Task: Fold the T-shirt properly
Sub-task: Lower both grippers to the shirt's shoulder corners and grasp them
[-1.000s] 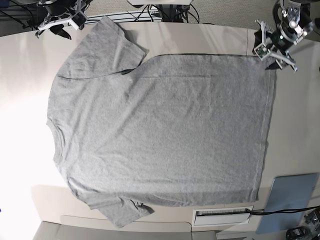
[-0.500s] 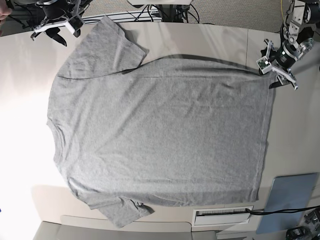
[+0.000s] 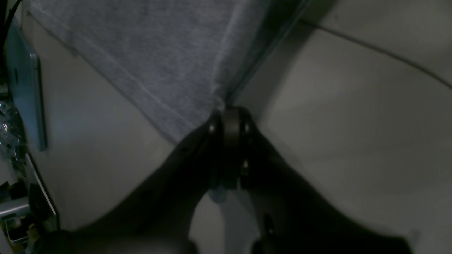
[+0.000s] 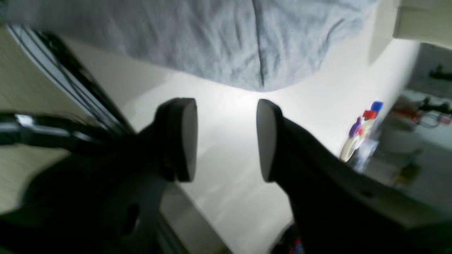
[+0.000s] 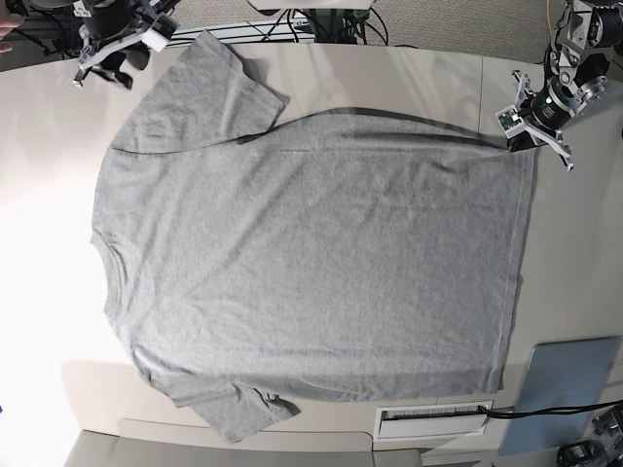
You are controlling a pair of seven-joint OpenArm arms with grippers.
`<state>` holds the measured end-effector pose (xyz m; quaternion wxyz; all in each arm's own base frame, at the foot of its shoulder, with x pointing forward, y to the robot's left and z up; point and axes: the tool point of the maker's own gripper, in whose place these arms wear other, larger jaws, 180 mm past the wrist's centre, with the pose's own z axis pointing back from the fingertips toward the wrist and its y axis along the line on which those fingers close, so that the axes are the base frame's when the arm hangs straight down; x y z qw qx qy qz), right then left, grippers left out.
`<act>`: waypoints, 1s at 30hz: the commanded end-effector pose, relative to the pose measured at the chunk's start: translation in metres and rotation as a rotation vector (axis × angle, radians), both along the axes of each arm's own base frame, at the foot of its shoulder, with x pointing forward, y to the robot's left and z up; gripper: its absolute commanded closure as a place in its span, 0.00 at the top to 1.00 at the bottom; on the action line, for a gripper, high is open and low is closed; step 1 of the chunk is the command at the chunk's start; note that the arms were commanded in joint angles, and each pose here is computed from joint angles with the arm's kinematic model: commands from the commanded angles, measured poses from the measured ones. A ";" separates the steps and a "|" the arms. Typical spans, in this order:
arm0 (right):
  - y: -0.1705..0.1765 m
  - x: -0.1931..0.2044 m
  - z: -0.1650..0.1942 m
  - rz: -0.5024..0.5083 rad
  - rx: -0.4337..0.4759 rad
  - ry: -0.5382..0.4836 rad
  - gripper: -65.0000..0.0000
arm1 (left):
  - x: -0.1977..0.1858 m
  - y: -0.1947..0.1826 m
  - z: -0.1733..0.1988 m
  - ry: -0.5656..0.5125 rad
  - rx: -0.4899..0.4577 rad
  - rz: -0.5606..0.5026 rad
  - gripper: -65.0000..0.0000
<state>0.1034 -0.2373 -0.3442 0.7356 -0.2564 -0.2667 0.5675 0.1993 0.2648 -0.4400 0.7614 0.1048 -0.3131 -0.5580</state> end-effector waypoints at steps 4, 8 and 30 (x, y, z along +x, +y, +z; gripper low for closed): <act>-0.009 0.011 -0.015 0.016 -0.009 0.004 0.41 | -0.026 0.016 -0.019 0.128 0.086 -0.001 0.00; -0.016 0.024 -0.032 0.069 -0.053 0.027 0.41 | -0.026 0.016 -0.019 0.127 0.085 -0.001 0.00; 0.030 0.051 -0.095 0.177 -0.041 0.131 0.32 | -0.026 0.016 -0.019 0.126 0.085 -0.002 0.00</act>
